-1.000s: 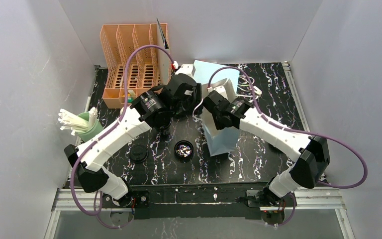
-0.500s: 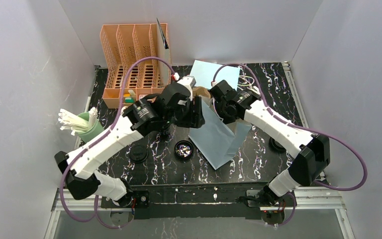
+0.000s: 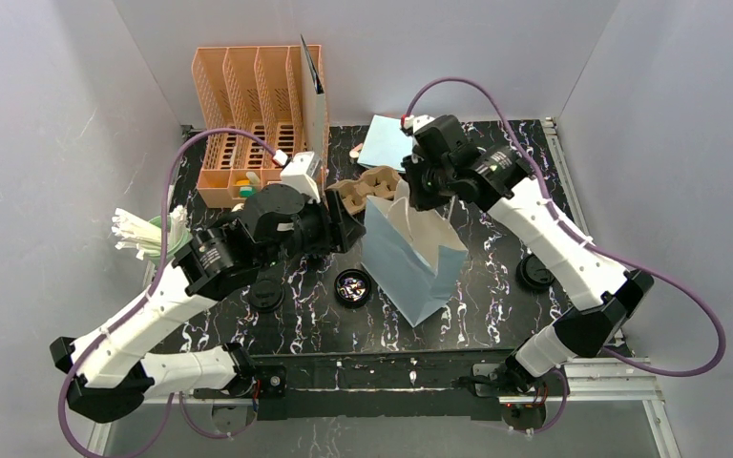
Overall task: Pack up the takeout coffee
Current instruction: Open the takeout bag at the center of the board.
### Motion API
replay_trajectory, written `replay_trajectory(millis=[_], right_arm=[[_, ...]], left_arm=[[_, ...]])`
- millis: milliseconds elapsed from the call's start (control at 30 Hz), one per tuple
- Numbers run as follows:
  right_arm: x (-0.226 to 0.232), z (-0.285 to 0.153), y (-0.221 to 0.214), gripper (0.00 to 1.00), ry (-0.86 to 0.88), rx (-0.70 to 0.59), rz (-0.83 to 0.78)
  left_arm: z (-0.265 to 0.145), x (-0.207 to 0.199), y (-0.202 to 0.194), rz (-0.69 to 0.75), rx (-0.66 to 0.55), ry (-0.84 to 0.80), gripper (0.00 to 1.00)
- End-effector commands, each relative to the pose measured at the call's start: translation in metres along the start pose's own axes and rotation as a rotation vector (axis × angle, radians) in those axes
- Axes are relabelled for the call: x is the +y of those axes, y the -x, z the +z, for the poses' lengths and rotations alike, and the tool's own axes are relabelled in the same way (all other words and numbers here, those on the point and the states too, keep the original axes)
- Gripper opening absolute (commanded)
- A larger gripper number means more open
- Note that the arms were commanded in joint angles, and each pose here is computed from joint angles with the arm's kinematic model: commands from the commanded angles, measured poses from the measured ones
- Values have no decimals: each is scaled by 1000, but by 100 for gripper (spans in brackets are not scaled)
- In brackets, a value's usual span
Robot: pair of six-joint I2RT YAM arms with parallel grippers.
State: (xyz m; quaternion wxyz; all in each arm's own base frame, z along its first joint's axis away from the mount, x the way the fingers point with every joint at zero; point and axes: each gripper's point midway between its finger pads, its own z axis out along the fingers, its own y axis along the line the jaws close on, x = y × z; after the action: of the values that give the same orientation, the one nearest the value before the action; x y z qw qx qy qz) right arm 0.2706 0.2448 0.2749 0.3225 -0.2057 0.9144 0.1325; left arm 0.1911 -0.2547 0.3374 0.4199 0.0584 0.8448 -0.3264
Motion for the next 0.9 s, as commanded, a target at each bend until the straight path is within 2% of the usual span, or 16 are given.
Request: replay_trajectory(millis=[0,200,367,467,567,633,700,833,867], right_arm=[[0,-41,25,24,23,-100,-63],[11,-72,55,35,83,-212,-100],[0,-82,71,53,19,-279,-92],[3,-73,64,50,38,-250,-71],[2,-60,52,43,25,-219,-21],[-2,-56,48,39,9,-245,23],[-7,-58,46,37,-5,-289,60],[-23,-62,42,37,-73,-331,92],[-26,-63,42,41,-93,-331,90]], left_arm=[[-7,7,15,-45,-101,16,51],[-5,13,9,-63,-108,24,54],[-1,14,5,-65,-98,24,56],[4,14,1,-62,-86,25,57],[10,11,-2,-59,-77,8,58],[16,3,-4,-53,-65,-29,62],[21,-7,-7,-57,-47,-75,73],[39,-29,-17,-56,-14,-191,84],[44,-30,-19,-46,-11,-197,86]])
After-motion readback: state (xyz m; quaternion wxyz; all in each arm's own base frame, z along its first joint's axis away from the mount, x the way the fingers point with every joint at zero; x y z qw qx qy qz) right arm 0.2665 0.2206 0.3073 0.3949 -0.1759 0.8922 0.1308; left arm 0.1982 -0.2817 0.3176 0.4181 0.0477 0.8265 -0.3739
